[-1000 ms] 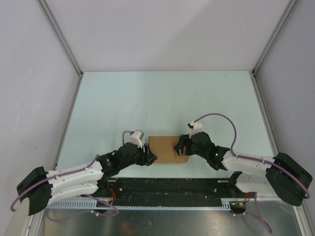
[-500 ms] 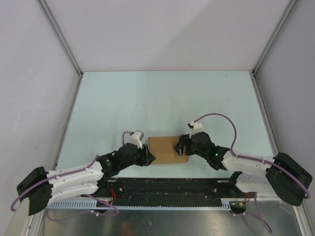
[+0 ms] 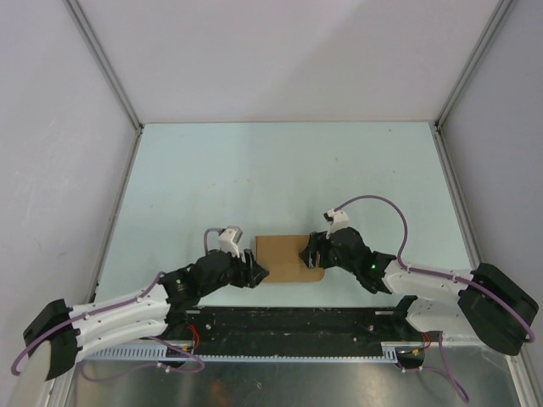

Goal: Fold the paper box

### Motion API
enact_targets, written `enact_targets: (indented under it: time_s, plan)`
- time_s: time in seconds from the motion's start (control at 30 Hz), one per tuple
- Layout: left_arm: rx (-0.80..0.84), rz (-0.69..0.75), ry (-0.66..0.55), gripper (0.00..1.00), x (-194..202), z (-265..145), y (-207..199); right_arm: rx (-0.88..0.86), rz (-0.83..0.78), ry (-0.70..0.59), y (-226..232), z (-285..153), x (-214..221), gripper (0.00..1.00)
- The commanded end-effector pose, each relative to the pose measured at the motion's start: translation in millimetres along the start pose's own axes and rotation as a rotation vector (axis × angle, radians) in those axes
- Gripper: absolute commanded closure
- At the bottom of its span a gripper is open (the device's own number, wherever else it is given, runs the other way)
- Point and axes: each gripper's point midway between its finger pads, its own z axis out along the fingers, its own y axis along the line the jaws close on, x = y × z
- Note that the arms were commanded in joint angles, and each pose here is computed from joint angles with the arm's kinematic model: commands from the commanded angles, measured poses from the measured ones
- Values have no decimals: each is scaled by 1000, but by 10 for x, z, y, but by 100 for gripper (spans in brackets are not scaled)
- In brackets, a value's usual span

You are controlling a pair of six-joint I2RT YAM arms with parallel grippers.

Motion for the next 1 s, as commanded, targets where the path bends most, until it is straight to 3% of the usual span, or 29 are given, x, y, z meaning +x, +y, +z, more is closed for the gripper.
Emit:
enact_targets:
  time_s: [0.0,0.53,0.97]
  plan:
    - [1,-6,-38,34,-70,-42,-6,-24,1,-50,82,-23,-164,29]
    - [-66,32,-93,30,-203,-70,102,126,79,-117,-161,-271,-274,27]
    - [-113,56,-288,25,-649,-75,102,99,107,-99,-47,-534,-73,27]
